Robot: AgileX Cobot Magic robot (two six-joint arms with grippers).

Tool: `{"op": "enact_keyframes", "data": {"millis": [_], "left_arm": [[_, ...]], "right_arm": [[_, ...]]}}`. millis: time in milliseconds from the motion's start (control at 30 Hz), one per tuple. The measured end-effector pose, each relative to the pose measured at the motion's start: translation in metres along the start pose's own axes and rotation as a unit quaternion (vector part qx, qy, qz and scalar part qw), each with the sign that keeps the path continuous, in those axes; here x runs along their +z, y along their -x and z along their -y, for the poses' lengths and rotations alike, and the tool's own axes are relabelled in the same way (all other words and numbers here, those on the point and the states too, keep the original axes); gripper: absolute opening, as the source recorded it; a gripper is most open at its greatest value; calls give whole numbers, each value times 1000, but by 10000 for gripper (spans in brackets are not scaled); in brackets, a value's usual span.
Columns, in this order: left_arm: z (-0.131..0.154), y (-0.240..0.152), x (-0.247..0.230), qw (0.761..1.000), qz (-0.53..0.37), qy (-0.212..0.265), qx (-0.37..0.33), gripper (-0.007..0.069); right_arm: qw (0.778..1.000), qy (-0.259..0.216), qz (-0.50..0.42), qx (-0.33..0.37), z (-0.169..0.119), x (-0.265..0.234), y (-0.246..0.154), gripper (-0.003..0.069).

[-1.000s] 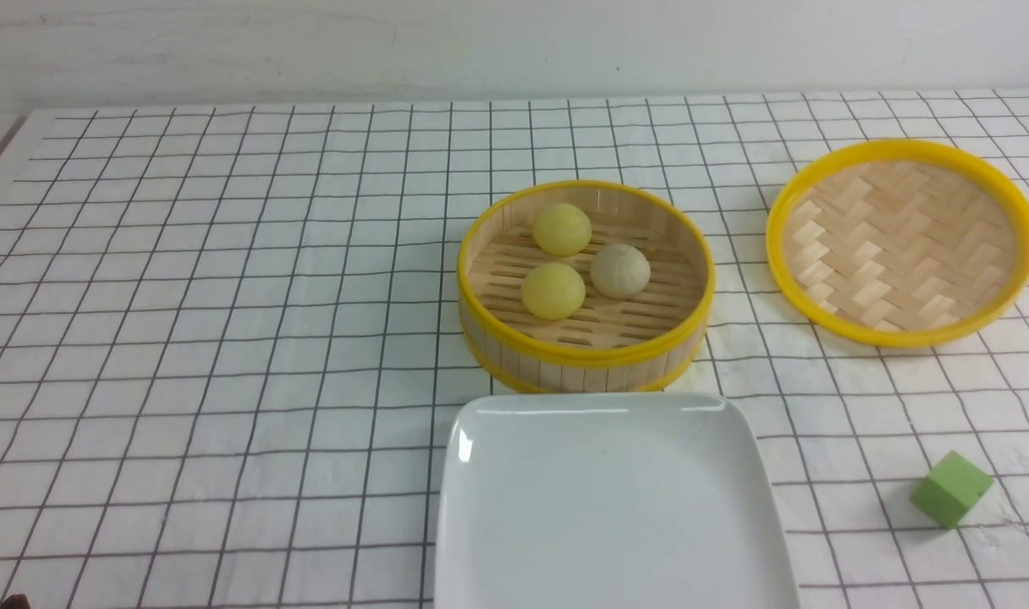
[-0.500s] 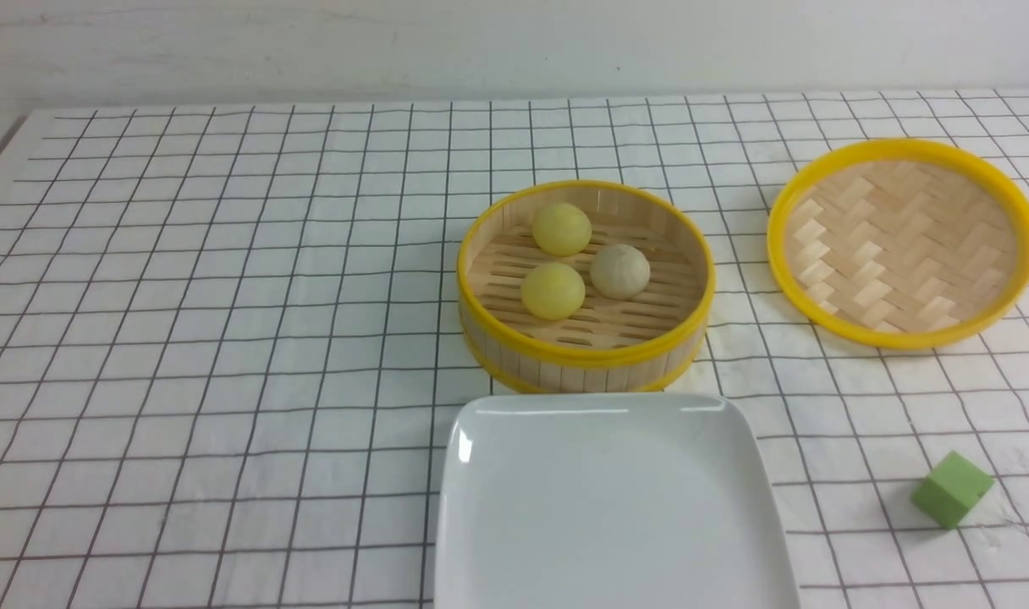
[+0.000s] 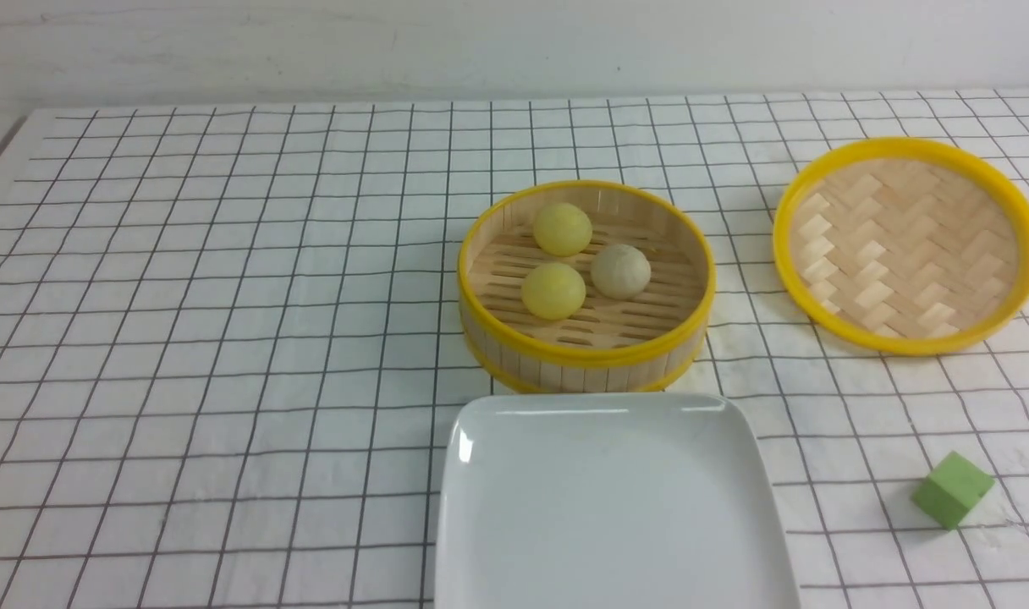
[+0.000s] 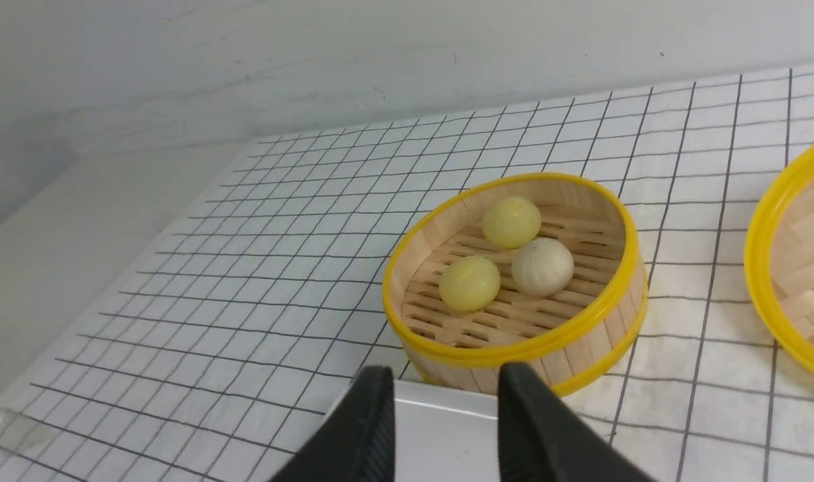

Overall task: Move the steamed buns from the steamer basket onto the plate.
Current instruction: Use the right arm to grab the steamed stuffed bun that is closest to it

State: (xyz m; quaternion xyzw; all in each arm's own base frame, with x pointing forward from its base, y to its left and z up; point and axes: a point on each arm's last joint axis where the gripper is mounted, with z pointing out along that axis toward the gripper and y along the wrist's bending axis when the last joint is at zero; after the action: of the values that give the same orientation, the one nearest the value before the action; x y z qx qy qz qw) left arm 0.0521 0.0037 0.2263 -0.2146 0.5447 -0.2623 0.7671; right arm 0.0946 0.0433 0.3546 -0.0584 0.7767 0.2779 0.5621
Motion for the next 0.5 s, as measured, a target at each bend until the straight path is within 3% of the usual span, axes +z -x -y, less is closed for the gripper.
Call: {"op": "enact_keyframes", "data": {"millis": [233,500], "left_arm": [[2,3,0,1000,16,-9,-19,241],[1,3,0,996,15,-7,-82,241]], "right_arm": [[997,5,-8,-75,0,2,3,240],[998,29,-2,-57,-5,2,4,240]]}}
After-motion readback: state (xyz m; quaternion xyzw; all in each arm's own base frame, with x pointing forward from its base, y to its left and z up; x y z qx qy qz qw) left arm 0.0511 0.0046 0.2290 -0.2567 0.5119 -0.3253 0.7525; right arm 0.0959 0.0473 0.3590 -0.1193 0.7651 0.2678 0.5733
